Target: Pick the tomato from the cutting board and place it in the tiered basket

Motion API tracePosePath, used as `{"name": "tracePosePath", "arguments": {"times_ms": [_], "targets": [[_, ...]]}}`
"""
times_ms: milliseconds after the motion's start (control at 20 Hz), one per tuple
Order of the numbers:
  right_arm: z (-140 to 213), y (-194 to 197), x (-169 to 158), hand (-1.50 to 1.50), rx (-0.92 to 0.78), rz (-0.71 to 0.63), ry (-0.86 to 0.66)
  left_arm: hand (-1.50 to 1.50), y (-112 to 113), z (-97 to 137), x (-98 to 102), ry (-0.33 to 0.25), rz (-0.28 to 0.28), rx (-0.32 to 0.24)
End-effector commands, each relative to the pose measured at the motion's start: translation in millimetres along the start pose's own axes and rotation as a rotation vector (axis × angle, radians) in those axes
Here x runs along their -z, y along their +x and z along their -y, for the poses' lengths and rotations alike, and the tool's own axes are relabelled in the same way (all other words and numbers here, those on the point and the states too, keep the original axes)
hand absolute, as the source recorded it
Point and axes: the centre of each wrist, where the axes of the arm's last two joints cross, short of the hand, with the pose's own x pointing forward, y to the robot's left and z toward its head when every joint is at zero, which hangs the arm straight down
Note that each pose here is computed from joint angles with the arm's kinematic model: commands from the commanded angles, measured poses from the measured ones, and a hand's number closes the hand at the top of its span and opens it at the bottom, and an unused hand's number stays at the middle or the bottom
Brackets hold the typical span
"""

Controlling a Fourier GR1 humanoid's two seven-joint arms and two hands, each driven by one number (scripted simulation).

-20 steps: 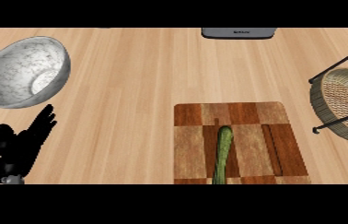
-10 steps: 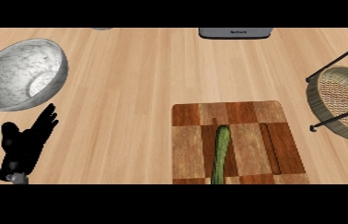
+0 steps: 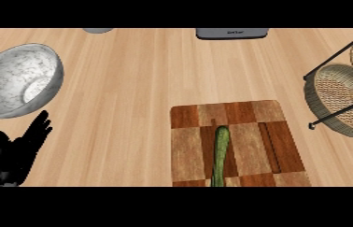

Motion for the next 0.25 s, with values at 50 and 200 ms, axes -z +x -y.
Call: {"name": "tracePosePath", "arguments": {"times_ms": [50, 200], "targets": [[62, -47, -14, -1.5, 0.229, 0.058, -0.004, 0.0, -3, 2, -3, 0.029, -0.012, -0.011], [73, -94, -23, -1.5, 0.267, 0.081, 0.075, 0.0, -6, 5, 2, 0.011, -0.016, -0.002]]}}
